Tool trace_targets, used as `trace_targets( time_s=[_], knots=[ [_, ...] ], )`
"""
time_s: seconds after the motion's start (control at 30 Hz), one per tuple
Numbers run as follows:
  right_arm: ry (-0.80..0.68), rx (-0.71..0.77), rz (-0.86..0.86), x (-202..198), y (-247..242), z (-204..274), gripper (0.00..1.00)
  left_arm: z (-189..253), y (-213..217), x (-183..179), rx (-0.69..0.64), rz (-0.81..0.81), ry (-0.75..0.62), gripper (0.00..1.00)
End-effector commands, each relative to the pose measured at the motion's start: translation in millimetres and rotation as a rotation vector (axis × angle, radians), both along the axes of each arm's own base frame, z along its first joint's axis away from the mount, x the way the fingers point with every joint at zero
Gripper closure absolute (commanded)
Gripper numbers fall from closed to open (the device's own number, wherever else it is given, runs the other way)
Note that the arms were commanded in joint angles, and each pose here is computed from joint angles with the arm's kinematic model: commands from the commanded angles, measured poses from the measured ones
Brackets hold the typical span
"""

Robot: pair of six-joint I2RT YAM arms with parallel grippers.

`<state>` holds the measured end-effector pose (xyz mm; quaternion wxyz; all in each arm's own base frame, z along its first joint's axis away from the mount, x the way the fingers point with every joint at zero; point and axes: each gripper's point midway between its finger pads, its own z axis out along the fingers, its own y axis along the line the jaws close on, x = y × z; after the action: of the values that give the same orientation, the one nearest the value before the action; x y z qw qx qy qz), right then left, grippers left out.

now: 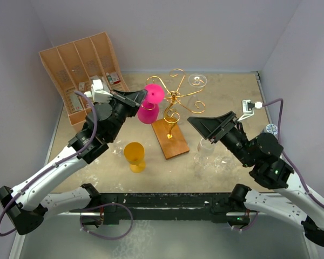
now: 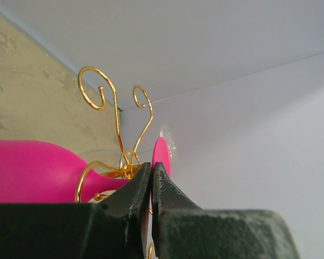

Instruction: Place the wine glass upside down on the wine glass rack

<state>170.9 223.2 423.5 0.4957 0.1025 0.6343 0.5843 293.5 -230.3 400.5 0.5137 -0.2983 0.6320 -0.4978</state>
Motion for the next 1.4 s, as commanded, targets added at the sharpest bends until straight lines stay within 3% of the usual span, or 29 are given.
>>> trace_targets(
  time_s=[0.0, 0.2, 0.53, 0.93, 1.13, 1.37],
  knots=[
    [-0.099, 0.018, 0.009, -7, -5, 20, 0.35, 33, 12, 0, -0.034, 0.025, -0.068, 1.00],
    [-0.174, -0.065, 0.022, -12, -6, 23, 0.35, 26, 24, -5, -0.014, 0.044, -0.041, 1.00],
    [-0.139, -0.201, -0.018, -10, -17, 9, 0.34, 13, 43, -23, 0.032, 0.054, 0.003, 1.00],
    [-0.051, -0.392, -0.093, 4, -29, -26, 0.34, 2, 5, -30, 0.054, -0.134, 0.027, 1.00],
    [0.005, -0.478, -0.123, 9, -35, -45, 0.34, -10, 1, -28, 0.090, -0.144, 0.063, 1.00],
    [0.074, -0.547, -0.168, 14, -43, -64, 0.35, -29, 12, -31, 0.152, -0.110, 0.124, 0.80]
  ],
)
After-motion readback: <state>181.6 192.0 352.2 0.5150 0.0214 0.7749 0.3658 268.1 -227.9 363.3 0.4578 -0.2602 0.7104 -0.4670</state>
